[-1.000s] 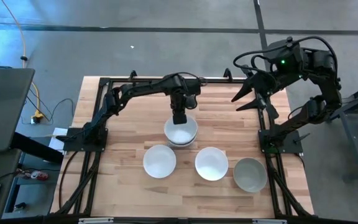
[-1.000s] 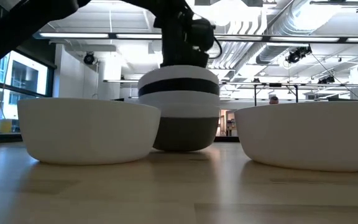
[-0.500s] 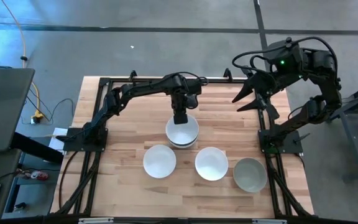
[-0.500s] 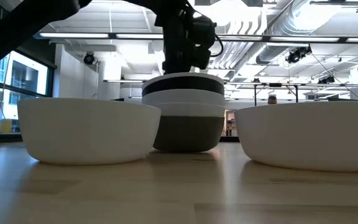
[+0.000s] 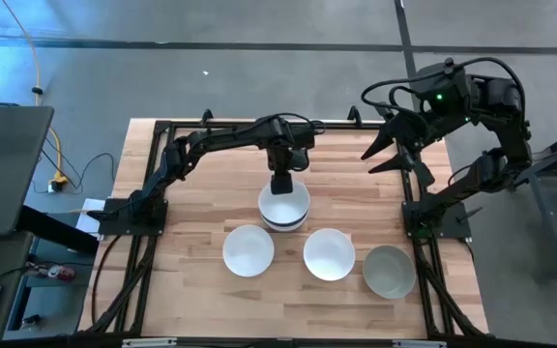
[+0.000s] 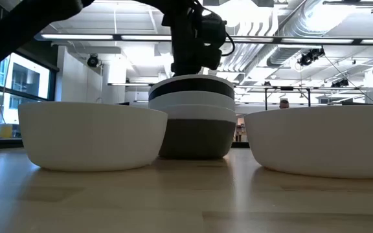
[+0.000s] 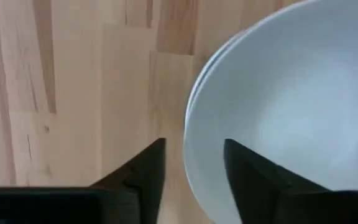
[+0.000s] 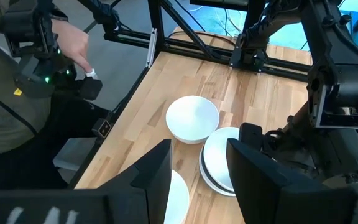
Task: Nest bowls inside each other
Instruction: Stack the white bowl on top of the white bowl
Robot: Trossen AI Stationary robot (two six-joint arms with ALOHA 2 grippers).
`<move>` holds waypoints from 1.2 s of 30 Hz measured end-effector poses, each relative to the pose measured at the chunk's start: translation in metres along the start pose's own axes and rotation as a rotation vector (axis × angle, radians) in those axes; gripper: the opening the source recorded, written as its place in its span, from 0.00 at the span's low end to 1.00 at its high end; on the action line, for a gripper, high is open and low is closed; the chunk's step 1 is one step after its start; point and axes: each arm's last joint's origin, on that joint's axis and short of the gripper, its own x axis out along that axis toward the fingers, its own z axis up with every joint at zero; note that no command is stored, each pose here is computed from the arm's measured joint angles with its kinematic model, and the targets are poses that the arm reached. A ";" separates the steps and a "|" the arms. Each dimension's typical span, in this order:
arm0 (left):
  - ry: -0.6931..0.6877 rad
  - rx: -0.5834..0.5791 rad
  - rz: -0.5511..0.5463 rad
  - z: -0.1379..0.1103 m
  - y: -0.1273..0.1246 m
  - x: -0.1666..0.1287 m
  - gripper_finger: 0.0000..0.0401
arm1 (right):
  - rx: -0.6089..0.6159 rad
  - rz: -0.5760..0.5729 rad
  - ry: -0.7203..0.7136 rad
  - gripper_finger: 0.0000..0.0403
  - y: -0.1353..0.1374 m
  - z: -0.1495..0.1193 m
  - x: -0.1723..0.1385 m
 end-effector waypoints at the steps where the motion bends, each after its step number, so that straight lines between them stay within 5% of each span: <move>1: 0.005 0.003 -0.001 -0.001 0.000 -0.002 0.41 | 0.000 0.000 0.000 0.36 0.000 0.000 0.000; 11: 0.036 -0.045 -0.011 -0.037 0.007 -0.060 0.51 | 0.020 -0.011 0.031 0.36 0.000 -0.003 0.000; 16: -0.074 -0.052 0.011 -0.058 -0.001 -0.105 0.50 | 0.012 -0.106 0.045 0.36 0.004 -0.007 -0.012; 26: -0.370 0.001 0.047 -0.118 -0.047 -0.179 0.49 | -0.103 -0.137 -0.211 0.36 0.055 -0.035 -0.083; 36: -0.545 -0.014 0.028 -0.178 -0.091 -0.172 0.49 | -0.080 -0.244 -0.447 0.36 0.081 -0.109 -0.088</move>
